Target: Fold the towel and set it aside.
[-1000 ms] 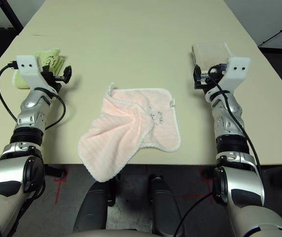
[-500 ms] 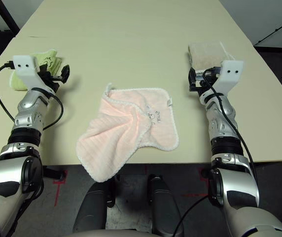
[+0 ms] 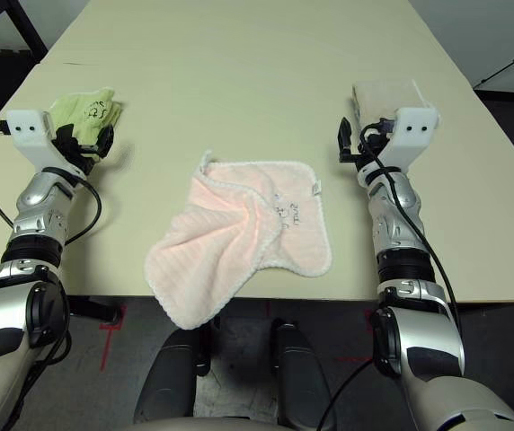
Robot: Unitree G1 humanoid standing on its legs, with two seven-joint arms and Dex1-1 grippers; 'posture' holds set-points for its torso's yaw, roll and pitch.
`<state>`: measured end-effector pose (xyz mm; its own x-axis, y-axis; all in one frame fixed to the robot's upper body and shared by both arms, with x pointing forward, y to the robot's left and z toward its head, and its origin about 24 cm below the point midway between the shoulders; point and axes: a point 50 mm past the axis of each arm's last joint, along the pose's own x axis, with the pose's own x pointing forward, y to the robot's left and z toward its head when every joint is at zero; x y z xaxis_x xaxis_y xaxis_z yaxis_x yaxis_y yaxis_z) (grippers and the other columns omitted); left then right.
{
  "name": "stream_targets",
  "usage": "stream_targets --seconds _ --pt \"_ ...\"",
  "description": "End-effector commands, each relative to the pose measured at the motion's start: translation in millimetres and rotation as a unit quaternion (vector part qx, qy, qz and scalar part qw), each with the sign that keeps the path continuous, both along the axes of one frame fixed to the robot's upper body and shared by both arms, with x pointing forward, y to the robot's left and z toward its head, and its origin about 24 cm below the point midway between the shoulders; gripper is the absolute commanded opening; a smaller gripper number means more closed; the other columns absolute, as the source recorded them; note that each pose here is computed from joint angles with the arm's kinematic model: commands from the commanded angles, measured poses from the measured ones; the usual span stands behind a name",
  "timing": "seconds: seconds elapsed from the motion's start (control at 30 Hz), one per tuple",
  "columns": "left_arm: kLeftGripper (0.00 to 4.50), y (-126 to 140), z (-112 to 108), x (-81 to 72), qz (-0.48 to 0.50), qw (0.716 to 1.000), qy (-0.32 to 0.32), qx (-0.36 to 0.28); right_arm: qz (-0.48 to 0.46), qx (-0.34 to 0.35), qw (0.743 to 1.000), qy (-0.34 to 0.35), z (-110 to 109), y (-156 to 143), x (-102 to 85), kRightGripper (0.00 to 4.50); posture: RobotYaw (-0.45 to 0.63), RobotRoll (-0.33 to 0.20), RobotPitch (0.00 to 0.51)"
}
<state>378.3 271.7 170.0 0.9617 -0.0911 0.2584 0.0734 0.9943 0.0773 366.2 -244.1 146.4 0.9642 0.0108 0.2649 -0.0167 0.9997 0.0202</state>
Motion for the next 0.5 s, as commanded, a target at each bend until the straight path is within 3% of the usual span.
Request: stream_targets --seconds 0.03,0.17,0.3,0.5 --pt "4.5 -21.4 22.7 0.5 -0.113 0.993 -0.032 0.029 0.01 0.009 1.0 -0.002 -0.5 -12.2 -2.7 4.46 0.11 0.0 0.167" --pt "4.5 -31.3 27.2 -4.8 -0.233 0.97 -0.001 0.065 0.052 0.006 0.999 0.003 4.1 -19.5 -3.3 4.46 0.1 0.0 0.173" --pt "4.5 -28.5 17.7 -15.9 -0.368 0.917 0.093 0.123 0.138 -0.019 0.99 0.024 19.4 -22.8 -1.6 4.46 0.08 0.0 0.179" --pt "4.5 -27.6 7.7 -26.0 -0.456 0.851 0.166 0.201 0.255 -0.075 0.957 0.117 33.4 -19.9 0.5 4.46 0.06 0.0 0.185"
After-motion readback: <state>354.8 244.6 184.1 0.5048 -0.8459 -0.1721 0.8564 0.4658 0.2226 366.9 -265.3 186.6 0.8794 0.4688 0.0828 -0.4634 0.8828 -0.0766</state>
